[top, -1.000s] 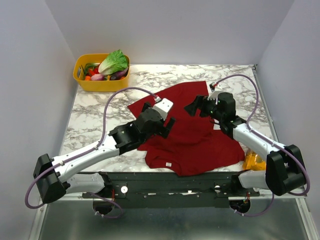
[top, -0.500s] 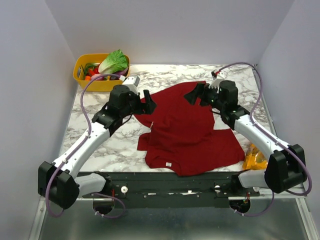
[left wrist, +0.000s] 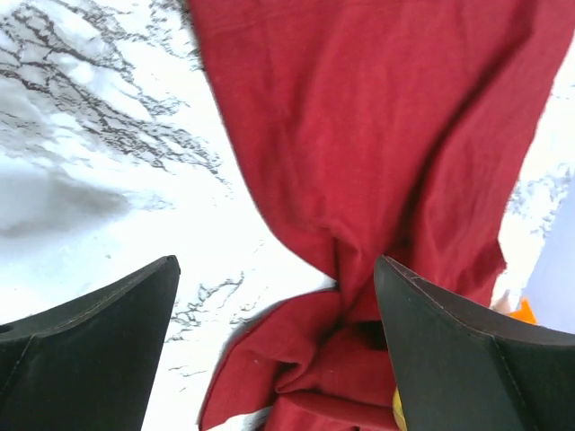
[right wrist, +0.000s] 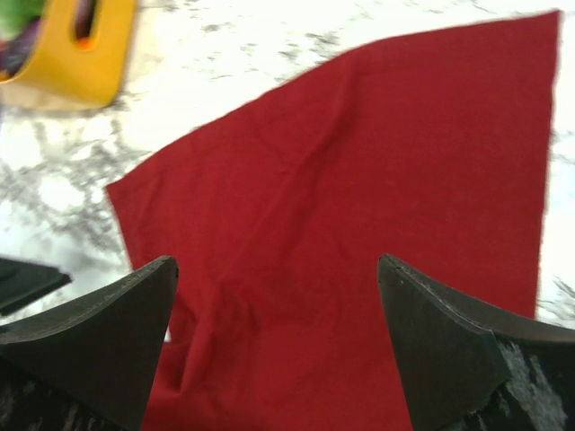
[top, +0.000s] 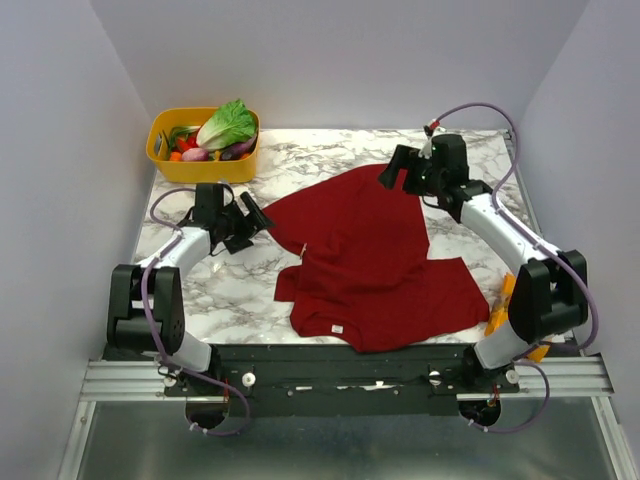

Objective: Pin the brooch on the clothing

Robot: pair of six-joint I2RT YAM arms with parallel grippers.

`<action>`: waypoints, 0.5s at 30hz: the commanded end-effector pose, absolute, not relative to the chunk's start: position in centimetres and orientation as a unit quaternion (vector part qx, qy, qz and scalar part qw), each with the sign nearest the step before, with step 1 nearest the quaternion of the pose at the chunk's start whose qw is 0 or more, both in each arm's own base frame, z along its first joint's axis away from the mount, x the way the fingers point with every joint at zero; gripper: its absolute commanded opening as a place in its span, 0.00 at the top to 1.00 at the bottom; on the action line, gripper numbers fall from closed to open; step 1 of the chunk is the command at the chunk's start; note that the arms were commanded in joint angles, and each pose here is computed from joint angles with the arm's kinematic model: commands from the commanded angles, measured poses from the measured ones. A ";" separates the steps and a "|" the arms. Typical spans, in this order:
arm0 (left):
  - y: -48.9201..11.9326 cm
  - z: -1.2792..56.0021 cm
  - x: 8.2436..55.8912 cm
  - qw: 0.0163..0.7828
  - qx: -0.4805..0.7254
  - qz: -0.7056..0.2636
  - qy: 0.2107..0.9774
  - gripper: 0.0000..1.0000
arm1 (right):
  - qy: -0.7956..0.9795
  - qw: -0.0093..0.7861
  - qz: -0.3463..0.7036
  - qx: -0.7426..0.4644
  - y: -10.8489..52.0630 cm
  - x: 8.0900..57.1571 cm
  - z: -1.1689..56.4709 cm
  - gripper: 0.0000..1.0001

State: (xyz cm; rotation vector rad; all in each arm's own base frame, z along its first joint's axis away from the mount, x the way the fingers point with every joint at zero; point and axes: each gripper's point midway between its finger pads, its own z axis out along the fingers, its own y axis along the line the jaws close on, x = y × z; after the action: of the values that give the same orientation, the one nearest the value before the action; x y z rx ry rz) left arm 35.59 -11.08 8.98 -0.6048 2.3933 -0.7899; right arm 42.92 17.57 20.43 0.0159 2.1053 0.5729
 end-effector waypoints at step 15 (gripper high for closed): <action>-9.4 2.8 40.9 0.235 -0.242 -0.210 0.918 0.22 | 0.933 0.279 0.141 0.175 8.3 48.6 7.7 0.00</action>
State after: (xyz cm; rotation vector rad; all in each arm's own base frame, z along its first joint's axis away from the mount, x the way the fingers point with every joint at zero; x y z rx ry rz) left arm 40.44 -10.24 4.50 -0.6529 2.4805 -0.6732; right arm 49.09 8.65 10.63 0.4172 2.3798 0.4425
